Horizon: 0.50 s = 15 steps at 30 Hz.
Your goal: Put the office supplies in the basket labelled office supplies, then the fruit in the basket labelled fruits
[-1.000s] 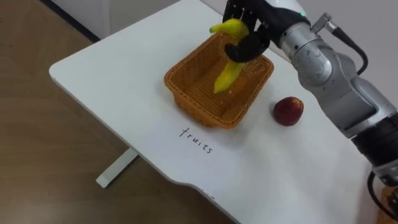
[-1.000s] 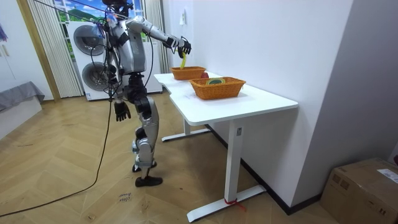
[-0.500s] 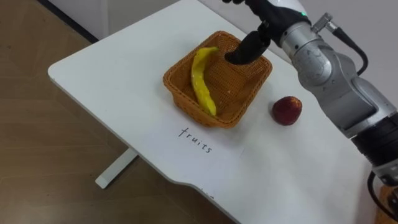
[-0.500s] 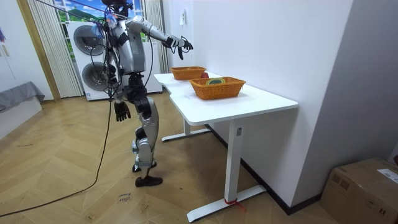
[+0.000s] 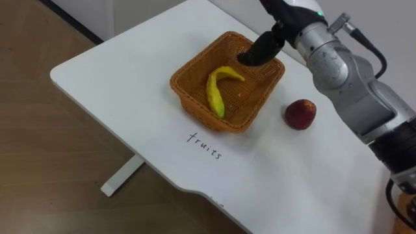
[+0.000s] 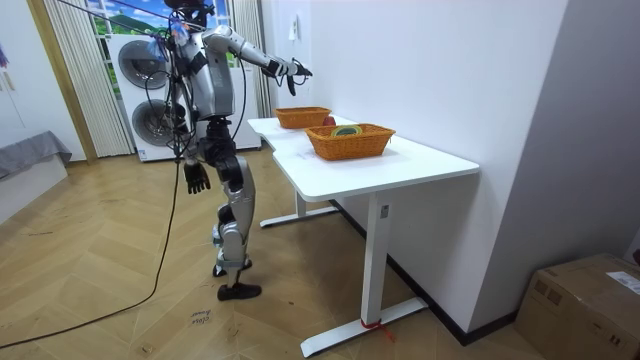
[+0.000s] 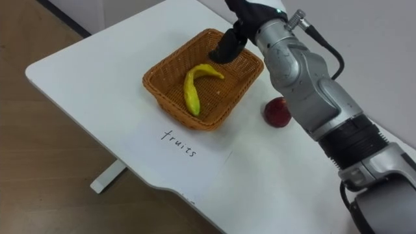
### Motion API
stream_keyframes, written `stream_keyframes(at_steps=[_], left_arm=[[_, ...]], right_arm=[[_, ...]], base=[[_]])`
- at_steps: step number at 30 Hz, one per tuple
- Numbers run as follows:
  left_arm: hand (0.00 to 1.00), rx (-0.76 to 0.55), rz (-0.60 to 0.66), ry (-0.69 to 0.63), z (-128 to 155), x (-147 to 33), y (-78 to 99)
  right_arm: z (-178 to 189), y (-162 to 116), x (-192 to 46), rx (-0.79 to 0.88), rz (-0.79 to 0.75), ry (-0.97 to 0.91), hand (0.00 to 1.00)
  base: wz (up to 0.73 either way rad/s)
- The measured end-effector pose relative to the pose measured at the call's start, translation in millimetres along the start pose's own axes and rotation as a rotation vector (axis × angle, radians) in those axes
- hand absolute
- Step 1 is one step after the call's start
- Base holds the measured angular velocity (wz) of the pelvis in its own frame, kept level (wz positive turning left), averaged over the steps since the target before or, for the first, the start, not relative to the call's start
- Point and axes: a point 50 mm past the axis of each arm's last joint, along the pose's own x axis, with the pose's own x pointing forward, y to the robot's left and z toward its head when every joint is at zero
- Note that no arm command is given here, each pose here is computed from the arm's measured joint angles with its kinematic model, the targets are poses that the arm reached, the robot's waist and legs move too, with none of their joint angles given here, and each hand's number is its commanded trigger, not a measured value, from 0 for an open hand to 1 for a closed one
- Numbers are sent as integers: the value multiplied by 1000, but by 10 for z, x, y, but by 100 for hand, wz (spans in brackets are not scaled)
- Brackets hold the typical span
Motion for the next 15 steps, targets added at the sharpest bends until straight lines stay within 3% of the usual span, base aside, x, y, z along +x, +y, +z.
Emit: stream_keyframes(at_steps=[10,15], left_arm=[[0,6,28,24,-60,-10,10],[0,10,27,59,-152,-35,-33]], right_arm=[[-3,5,-2,26,0,2,0],[-32,11,-3,138,-19,21,0]], base=[[0],[1]])
